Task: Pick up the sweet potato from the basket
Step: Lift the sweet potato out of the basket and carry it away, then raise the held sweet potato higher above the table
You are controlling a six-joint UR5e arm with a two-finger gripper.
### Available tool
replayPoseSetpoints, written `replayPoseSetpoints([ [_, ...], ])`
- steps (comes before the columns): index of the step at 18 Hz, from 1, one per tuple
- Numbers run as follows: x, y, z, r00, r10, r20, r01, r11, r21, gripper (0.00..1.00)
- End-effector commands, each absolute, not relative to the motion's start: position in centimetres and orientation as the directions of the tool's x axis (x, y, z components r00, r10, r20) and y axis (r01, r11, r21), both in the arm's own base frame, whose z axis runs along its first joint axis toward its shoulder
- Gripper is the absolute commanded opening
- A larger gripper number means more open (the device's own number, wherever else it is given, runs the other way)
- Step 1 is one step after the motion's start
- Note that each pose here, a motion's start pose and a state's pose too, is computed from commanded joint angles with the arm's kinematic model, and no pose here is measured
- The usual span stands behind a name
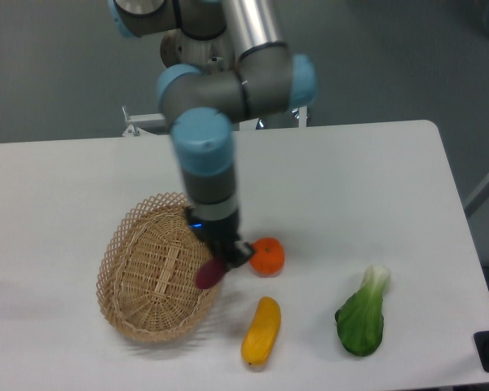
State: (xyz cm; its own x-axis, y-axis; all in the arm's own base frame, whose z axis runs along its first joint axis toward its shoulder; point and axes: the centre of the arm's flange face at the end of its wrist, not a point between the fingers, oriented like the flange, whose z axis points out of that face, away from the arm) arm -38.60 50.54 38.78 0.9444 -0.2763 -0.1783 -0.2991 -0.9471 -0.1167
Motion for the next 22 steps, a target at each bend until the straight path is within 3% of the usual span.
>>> replayPoseSetpoints([
  [9,-49.8,38.0,43.1,0.902,-0.408,-0.142,-0.42,-0.905,-0.072,0.21],
  [22,-51.3,35.7,43.6,0.876,-0.457,-0.15,-0.47,-0.881,-0.058,0.21],
])
